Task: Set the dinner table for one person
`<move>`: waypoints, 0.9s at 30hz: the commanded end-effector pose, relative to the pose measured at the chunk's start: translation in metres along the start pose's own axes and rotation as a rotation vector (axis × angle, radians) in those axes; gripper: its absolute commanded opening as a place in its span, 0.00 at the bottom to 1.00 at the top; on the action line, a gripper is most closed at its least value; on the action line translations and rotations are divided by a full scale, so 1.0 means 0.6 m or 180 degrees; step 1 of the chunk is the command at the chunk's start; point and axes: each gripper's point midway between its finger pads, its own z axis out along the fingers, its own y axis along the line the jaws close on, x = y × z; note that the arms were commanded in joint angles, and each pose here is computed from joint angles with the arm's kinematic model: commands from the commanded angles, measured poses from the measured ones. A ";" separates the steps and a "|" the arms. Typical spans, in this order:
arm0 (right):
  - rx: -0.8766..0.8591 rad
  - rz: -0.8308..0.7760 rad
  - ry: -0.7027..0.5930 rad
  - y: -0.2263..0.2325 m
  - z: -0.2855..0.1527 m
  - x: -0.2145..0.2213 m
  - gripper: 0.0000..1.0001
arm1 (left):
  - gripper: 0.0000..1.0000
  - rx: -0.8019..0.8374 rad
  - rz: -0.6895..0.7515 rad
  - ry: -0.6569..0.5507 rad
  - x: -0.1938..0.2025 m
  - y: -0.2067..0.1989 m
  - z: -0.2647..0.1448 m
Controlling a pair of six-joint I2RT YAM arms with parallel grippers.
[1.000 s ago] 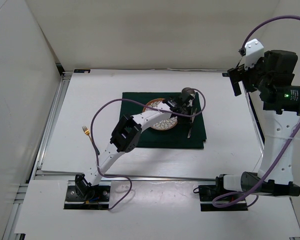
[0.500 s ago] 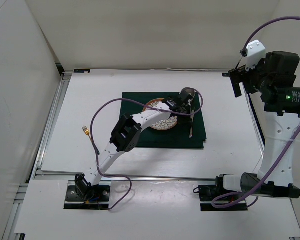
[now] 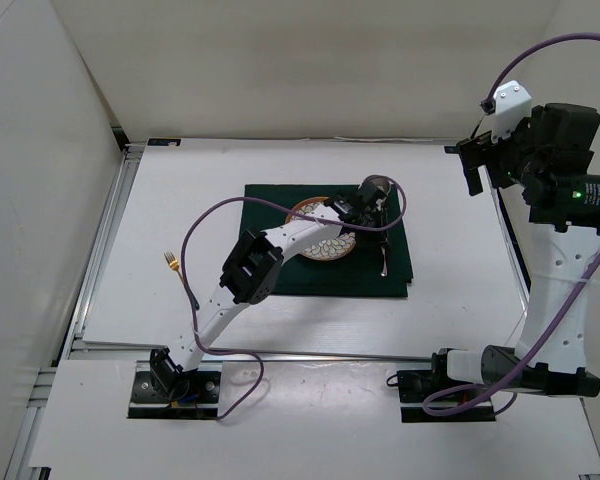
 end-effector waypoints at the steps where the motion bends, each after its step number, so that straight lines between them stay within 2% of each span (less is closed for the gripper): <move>1: 0.0033 0.0011 -0.0144 -0.002 -0.022 -0.017 1.00 | 0.52 0.0308 0.0166 -0.0269 -0.045 -0.068 -0.068; 3: 0.0008 0.0010 -0.0158 0.001 -0.022 -0.018 1.00 | 0.54 0.0365 0.0232 -0.0328 -0.054 -0.082 -0.088; 7: -0.0006 -0.0018 -0.0133 0.000 -0.015 -0.016 1.00 | 0.58 0.0666 0.0495 -0.0554 -0.083 -0.147 -0.184; 10: -0.0049 -0.0041 -0.0161 0.001 -0.015 -0.018 1.00 | 0.67 0.0716 0.0660 -0.0636 -0.090 -0.152 -0.236; 12: -0.0091 -0.0035 -0.0146 0.003 -0.008 -0.017 1.00 | 0.71 0.0729 0.0850 -0.0747 -0.095 -0.148 -0.296; 13: -0.0105 -0.0058 -0.0122 0.003 -0.002 -0.014 1.00 | 0.74 0.0673 0.0872 -0.0835 -0.115 -0.125 -0.321; 14: -0.0124 -0.0050 -0.0089 0.002 0.006 -0.012 1.00 | 0.75 0.0737 0.0985 -0.0939 -0.119 -0.128 -0.381; 15: -0.0124 -0.0050 -0.0088 0.002 0.006 -0.012 1.00 | 0.75 0.0439 0.1065 -0.0937 -0.115 -0.073 -0.382; 17: -0.0210 -0.0059 -0.0008 0.009 0.022 0.002 1.00 | 0.81 0.0055 0.1046 -0.1008 -0.127 0.025 -0.428; 18: -0.0208 -0.0060 -0.0011 0.009 0.027 0.003 1.00 | 0.82 -0.0187 0.1110 -0.0967 -0.097 0.088 -0.463; 20: -0.0254 -0.0048 0.0148 0.015 0.051 0.023 1.00 | 0.84 -0.0705 0.0938 -0.1057 -0.096 0.219 -0.520; 21: -0.0206 -0.0051 0.0172 0.009 0.058 0.024 1.00 | 0.85 -0.0978 0.0930 -0.0899 -0.051 0.282 -0.551; 23: -0.0216 -0.0046 0.0324 0.009 0.080 0.041 1.00 | 0.87 -0.1355 0.0698 -0.0752 -0.026 0.379 -0.597; 24: -0.0236 -0.0059 0.0361 0.013 0.089 0.043 1.00 | 0.87 -0.1444 0.0598 -0.0756 -0.008 0.404 -0.623; 25: -0.0274 -0.0086 0.0422 0.014 0.103 0.050 1.00 | 0.87 -0.1413 0.0501 -0.0451 0.041 0.434 -0.619; 27: -0.0384 -0.0160 0.0436 0.031 0.116 0.047 1.00 | 0.87 -0.1537 0.0116 -0.0441 0.068 0.491 -0.641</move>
